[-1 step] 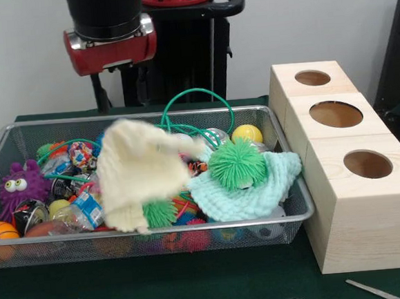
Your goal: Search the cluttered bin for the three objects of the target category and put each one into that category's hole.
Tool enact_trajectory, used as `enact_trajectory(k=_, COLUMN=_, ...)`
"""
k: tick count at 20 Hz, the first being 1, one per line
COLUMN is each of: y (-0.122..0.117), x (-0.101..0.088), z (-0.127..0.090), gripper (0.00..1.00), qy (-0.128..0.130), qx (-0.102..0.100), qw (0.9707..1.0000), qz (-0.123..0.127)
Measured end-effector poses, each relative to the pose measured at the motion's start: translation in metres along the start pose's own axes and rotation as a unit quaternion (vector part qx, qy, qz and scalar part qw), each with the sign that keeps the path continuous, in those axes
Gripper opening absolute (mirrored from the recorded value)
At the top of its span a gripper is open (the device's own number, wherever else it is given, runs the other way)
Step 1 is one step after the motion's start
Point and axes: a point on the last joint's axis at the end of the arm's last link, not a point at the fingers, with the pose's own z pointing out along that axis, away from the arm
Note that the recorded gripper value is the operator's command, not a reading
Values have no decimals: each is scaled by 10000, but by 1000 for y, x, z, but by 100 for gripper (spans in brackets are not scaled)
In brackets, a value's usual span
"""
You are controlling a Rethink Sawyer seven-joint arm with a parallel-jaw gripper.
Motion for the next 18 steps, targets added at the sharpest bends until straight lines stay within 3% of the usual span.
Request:
enact_trajectory(k=13, y=-21, x=9, z=11, gripper=100, qy=-106, qx=-66, qw=9998, qz=134)
enact_trajectory(k=18, y=-35, x=27, z=27, gripper=100, qy=-108, qx=-21, qw=9998, qz=146)
